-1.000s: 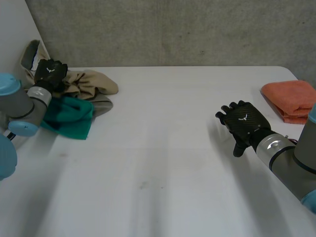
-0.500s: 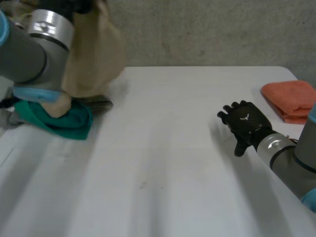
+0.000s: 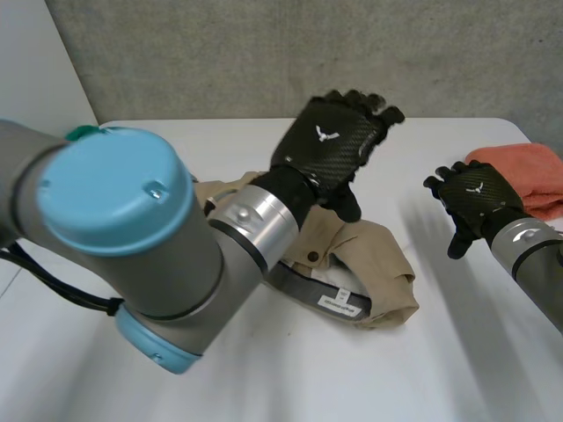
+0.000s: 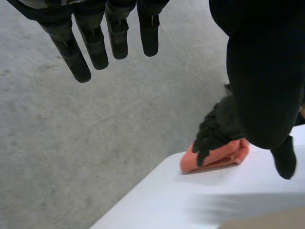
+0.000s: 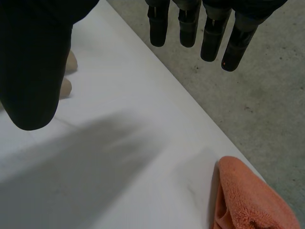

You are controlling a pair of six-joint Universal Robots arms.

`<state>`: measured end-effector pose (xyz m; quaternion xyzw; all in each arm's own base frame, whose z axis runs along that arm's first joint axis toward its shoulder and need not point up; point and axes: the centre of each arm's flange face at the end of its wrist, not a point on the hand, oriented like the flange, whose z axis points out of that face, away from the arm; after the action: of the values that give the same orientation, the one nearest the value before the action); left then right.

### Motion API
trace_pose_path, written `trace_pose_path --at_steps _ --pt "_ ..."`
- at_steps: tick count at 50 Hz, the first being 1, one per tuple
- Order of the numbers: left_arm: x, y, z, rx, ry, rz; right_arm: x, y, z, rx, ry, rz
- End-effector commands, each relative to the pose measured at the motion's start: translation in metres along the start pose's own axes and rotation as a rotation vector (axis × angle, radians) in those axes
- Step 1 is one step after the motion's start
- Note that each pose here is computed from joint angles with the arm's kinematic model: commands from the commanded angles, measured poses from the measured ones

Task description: Fold the laundry.

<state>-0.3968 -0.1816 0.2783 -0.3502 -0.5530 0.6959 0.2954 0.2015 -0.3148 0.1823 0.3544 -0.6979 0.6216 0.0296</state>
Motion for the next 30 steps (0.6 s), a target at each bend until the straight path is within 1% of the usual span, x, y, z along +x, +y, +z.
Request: trace_pose_path --at_steps 1,4,8,10,11,13,14,15,20,25,30 --pt "-0.056 -0.021 -0.017 0.032 -0.146 0.038 0.003 -0.017 -0.016 -0.009 -0.016 0.022" --pt "-0.078 -0.018 -0.023 0.011 -0.213 0.05 0.001 -0.023 -0.024 -0.023 -0.039 0.027" --pt "-0.112 0.001 -0.029 -0.049 -0.322 0.067 -0.008 -0.039 -0.045 -0.041 -0.095 0.03" --pt "-0.122 0.012 -0.031 -0.082 -0.348 0.082 -0.015 -0.052 -0.058 -0.029 -0.127 0.035" --pt "-0.131 0.028 -0.031 -0.128 -0.367 0.099 -0.019 -0.056 -0.063 -0.024 -0.139 0.037" --pt "-0.14 0.044 -0.031 -0.175 -0.381 0.123 -0.029 -0.064 -0.075 -0.013 -0.171 0.047" --pt "-0.145 0.051 -0.032 -0.196 -0.39 0.139 -0.033 -0.066 -0.078 -0.01 -0.184 0.054" --pt "-0.157 0.063 -0.032 -0.236 -0.41 0.171 -0.038 -0.067 -0.08 -0.008 -0.197 0.061" --pt "-0.181 0.091 -0.035 -0.311 -0.442 0.231 -0.079 -0.069 -0.097 0.001 -0.314 0.075" --pt "-0.19 0.111 -0.027 -0.331 -0.446 0.229 -0.103 -0.046 -0.084 -0.046 -0.323 0.071" --pt "-0.195 0.129 -0.021 -0.353 -0.443 0.222 -0.109 -0.024 -0.069 -0.097 -0.248 0.053"
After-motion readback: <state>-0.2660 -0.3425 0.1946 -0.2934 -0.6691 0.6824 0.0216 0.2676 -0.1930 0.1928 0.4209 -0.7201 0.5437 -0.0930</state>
